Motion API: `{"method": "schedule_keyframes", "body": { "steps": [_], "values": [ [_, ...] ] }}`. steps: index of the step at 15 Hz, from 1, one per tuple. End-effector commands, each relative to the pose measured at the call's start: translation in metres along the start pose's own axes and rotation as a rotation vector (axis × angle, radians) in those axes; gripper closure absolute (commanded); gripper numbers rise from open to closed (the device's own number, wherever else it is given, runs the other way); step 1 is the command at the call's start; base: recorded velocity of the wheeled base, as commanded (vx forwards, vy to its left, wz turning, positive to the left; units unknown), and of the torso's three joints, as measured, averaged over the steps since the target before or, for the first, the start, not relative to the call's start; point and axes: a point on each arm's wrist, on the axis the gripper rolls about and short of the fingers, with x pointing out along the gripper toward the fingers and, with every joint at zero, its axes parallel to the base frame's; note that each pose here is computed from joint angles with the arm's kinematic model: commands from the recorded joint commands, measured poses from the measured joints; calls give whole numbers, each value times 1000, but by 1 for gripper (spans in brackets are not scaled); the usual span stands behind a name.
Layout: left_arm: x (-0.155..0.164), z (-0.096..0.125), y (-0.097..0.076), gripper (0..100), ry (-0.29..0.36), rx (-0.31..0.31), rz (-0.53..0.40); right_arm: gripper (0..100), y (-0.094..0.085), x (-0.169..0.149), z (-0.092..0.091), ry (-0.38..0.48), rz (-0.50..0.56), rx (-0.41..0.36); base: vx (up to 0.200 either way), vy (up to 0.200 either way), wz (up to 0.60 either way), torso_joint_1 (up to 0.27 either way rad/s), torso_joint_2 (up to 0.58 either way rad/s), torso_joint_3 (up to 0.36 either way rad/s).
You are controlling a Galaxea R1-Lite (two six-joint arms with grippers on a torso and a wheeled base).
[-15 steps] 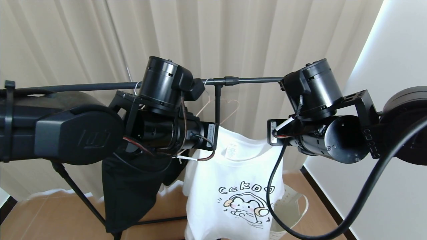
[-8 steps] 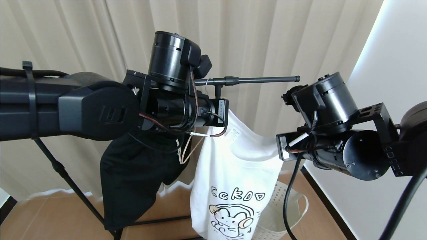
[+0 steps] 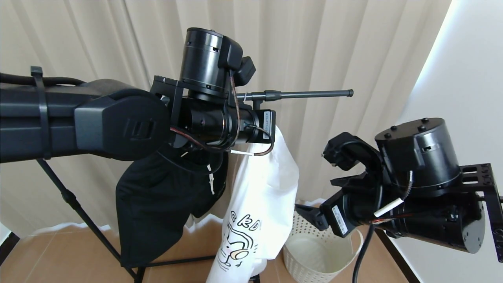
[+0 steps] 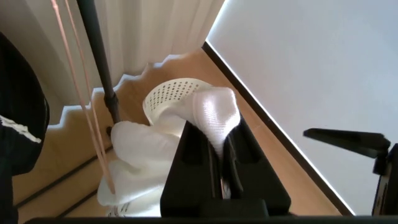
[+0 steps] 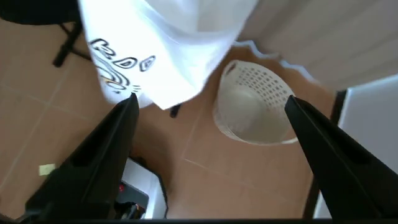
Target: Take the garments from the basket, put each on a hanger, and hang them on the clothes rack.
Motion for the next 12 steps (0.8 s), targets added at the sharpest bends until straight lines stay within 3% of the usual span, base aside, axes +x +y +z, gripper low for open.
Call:
{"method": "schedule_keyframes", "body": {
  "steps": [1,3,5,9,12],
  "values": [
    [-2,-4,0,100,15,5,-3,0,-24,-1,-19,-51,89,-38,0,0,0,0,0,0],
    [-10,-8,1,100,32,54,-22,0,-55,-1,-29,-149,134,-85,0,0,0,0,0,0],
    [-18,-10,0,100,43,93,-72,0,-72,-3,-31,-190,175,-91,0,0,0,0,0,0],
    [-35,-9,-2,100,44,148,-183,0,-82,0,-37,-207,306,-129,0,0,0,0,0,0],
    [-40,-9,-3,100,47,154,-234,0,-84,12,-35,-215,305,-131,0,0,0,0,0,0]
  ]
}}
